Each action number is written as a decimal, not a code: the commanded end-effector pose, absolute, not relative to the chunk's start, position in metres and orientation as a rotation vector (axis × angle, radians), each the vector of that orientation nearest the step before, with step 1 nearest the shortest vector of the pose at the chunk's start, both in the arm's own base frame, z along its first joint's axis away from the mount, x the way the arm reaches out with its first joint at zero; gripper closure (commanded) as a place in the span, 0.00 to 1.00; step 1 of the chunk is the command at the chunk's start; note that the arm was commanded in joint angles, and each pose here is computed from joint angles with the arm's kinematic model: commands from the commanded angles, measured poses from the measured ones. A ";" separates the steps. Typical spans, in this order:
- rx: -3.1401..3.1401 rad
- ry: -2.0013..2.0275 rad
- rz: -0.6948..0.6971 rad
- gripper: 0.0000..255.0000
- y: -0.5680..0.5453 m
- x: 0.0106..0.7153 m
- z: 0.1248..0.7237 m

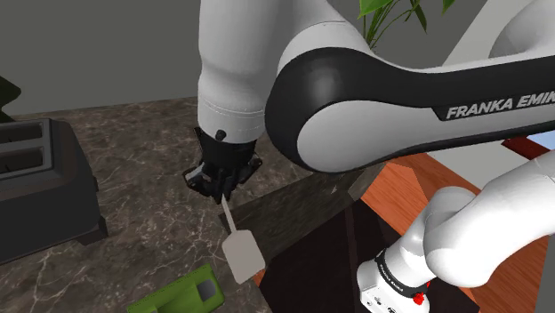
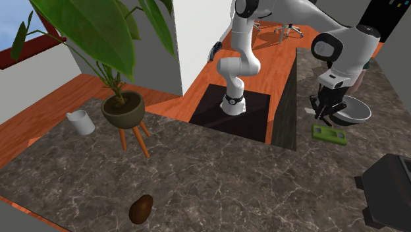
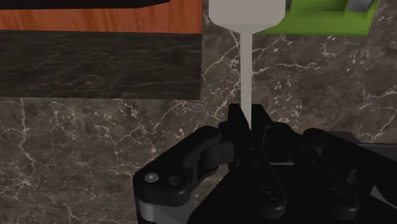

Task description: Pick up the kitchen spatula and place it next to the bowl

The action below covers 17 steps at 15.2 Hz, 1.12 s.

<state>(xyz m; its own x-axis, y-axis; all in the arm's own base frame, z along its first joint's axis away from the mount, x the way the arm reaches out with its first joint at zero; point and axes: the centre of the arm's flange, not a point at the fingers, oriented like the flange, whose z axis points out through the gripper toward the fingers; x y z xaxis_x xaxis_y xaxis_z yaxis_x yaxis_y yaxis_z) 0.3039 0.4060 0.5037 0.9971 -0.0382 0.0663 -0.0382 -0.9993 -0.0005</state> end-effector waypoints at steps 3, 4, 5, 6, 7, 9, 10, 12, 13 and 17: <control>3.138 -0.062 0.104 1.00 0.408 0.300 0.484; 3.138 -0.062 0.104 1.00 0.408 0.300 0.479; 3.138 -0.062 0.104 1.00 0.408 0.300 0.474; 3.138 -0.062 0.104 1.00 0.408 0.300 0.468; 3.138 -0.062 0.104 1.00 0.408 0.300 0.463; 3.138 -0.062 0.104 1.00 0.408 0.300 0.453; 3.138 -0.062 0.104 1.00 0.408 0.300 0.447; 3.138 -0.062 0.104 1.00 0.408 0.300 0.437; 3.138 -0.062 0.104 1.00 0.408 0.300 0.431; 3.138 -0.062 0.104 1.00 0.408 0.300 0.410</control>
<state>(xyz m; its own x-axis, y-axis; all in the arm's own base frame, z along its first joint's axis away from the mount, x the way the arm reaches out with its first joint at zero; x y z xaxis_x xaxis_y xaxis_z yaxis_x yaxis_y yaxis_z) 0.2996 0.4088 0.4165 0.9970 -0.0397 0.0660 -0.0398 -0.9992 -0.0001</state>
